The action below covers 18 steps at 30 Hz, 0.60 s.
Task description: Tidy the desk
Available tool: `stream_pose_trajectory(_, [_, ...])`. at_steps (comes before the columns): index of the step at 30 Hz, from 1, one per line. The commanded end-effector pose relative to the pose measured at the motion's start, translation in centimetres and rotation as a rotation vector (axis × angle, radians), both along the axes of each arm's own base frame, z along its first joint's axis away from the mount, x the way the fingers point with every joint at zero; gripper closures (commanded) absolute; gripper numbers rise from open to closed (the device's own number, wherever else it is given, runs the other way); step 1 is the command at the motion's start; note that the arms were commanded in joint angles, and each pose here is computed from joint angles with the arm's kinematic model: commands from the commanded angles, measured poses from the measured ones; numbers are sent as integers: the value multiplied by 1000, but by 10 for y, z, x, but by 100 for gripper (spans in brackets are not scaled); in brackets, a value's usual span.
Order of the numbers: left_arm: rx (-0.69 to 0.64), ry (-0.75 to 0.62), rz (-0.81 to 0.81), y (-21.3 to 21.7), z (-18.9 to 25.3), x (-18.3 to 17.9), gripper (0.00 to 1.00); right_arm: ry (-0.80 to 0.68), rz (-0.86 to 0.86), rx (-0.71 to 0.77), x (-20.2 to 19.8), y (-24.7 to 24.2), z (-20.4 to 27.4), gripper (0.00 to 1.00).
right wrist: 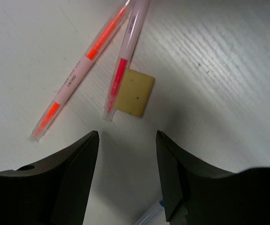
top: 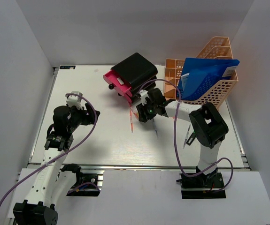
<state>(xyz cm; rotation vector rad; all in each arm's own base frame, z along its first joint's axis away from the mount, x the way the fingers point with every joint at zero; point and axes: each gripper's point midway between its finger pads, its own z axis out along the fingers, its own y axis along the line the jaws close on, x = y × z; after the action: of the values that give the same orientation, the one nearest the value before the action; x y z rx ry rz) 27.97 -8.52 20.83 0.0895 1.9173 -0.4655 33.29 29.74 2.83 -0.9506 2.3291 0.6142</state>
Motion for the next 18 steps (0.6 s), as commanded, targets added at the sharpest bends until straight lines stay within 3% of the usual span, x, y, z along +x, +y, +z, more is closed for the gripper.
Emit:
stream_pose_trajectory(1, [1,-43,-4,0,14,2,21,-118,-39,107,30,20,34,43])
stream_pose_trajectory(18, [0,-46,-6,0,14,2,21,-143,-97,106,44,23,10,48])
